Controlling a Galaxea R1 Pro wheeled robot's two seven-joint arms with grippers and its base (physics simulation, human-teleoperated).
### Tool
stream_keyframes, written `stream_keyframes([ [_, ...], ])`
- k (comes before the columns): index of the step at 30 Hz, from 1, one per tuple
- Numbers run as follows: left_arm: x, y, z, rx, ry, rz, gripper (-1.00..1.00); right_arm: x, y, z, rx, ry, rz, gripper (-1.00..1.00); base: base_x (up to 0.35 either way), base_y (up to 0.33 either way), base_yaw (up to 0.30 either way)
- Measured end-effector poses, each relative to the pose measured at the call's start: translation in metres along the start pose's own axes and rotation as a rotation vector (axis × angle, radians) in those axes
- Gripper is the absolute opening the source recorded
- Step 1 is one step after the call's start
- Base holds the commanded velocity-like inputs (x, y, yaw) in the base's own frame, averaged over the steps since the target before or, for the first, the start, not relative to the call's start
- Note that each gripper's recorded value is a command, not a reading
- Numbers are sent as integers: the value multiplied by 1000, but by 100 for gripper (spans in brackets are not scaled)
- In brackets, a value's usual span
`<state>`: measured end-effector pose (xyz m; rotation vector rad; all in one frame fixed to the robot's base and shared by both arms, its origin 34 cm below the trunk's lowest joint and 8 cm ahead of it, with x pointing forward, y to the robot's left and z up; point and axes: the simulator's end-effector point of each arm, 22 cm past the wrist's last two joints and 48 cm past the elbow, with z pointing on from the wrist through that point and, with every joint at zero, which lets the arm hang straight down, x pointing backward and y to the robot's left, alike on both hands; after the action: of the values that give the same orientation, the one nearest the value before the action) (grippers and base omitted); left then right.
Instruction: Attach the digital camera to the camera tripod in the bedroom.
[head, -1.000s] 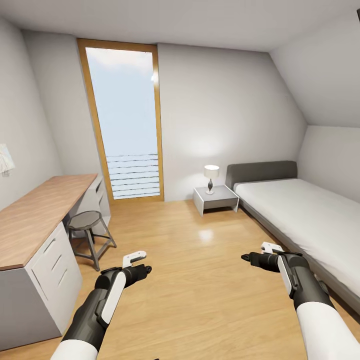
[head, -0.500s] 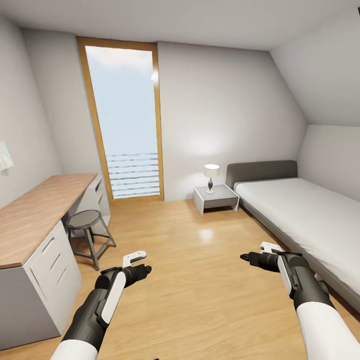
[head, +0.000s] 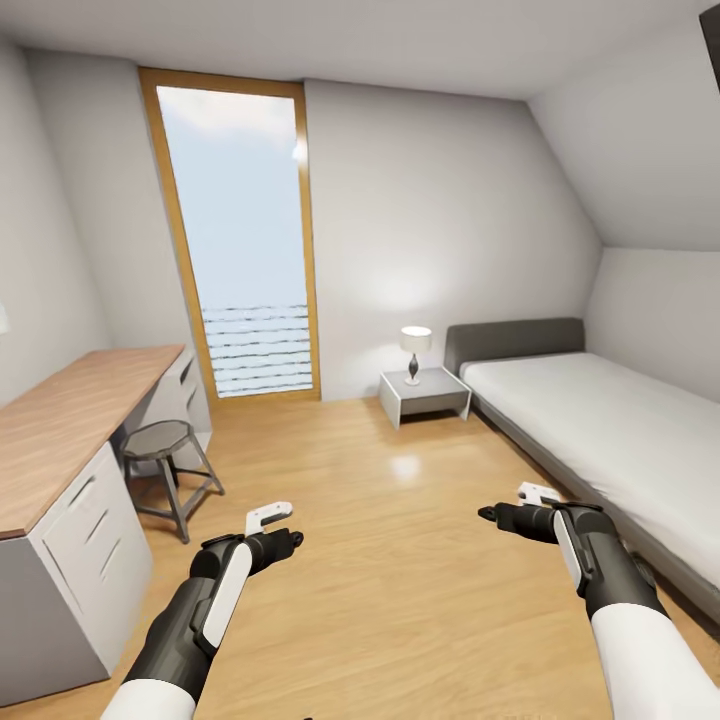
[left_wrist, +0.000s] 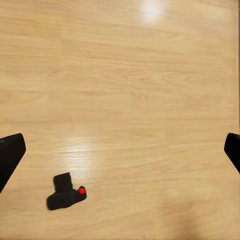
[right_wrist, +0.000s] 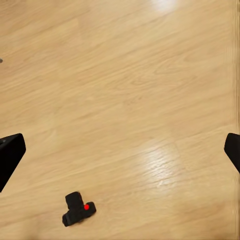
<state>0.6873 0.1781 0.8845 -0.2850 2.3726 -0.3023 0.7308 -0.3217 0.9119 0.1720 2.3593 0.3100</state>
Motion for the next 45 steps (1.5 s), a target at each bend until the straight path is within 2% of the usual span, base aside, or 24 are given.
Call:
stream_keyframes([
  [13,9,5,13,-1,0,0,100,9,-5,13,1,0,-2,100,0,0,-269],
  [20,14,8,21,-2,1,0,100,15,-6,20,1,1,-3,100,0,0,-85],
  [24,17,10,25,-3,1,0,100,19,0,26,-2,11,-38,100,0,0,-17],
  [27,20,12,28,-4,1,0,100,25,13,33,-9,29,-101,100,0,0,-6],
  [30,22,13,31,-4,1,0,100,31,18,39,-15,40,-126,100,0,0,-2],
  [45,36,20,48,-5,2,2,100,47,16,56,-23,42,-141,100,0,0,0],
])
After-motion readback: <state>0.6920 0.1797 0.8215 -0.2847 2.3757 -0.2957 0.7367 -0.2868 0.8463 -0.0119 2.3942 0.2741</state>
